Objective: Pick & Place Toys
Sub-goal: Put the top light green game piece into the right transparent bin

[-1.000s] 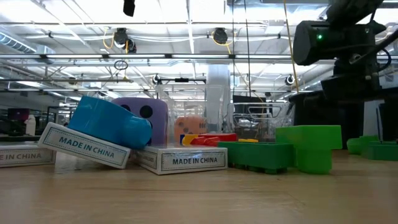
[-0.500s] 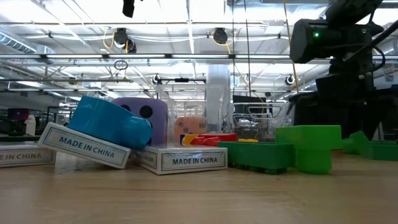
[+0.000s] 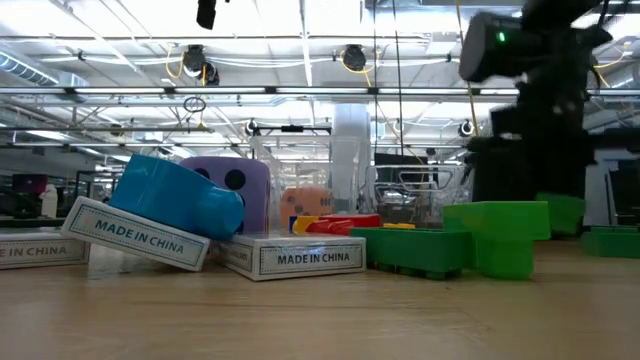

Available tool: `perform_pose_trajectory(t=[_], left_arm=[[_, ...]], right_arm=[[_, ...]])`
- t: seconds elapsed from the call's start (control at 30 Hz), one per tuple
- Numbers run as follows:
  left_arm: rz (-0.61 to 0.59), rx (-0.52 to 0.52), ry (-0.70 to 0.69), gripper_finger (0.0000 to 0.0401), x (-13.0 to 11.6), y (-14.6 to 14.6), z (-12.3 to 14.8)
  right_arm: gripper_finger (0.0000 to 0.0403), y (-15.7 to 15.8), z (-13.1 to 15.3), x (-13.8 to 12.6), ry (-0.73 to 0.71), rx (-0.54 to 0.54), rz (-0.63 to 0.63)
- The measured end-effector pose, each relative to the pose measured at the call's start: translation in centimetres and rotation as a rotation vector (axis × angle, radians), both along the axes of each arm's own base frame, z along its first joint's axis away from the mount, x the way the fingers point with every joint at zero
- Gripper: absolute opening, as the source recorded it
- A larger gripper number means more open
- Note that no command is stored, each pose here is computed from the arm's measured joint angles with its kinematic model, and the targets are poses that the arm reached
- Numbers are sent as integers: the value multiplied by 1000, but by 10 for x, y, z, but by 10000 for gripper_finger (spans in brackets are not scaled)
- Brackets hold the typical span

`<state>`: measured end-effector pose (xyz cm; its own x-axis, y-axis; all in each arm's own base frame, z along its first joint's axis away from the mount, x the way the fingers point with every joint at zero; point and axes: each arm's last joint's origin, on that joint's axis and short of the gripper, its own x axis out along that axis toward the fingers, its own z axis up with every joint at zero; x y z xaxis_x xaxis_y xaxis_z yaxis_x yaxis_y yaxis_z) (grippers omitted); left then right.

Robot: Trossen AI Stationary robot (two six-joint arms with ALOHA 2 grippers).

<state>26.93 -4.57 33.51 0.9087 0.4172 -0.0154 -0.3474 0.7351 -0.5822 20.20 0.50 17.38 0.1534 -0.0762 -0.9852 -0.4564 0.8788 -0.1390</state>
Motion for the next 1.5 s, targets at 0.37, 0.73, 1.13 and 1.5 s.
perform_pose_trajectory(t=[0.37, 0.73, 1.13, 1.5], left_arm=[[15, -7, -11, 145, 0, 2, 1], [-63, 103, -185, 145, 4, 28, 22], [-169, 221, -240, 163, 7, 45, 50], [-239, 217, -115, 291, 11, 54, 61]], right_arm=[[13, 1, 145, 34, -671, 96, -125], [12, -28, 233, 26, -1244, 603, -432], [11, -62, 225, 80, -1229, 1123, -464], [11, -80, 208, 114, -1217, 1333, -494]])
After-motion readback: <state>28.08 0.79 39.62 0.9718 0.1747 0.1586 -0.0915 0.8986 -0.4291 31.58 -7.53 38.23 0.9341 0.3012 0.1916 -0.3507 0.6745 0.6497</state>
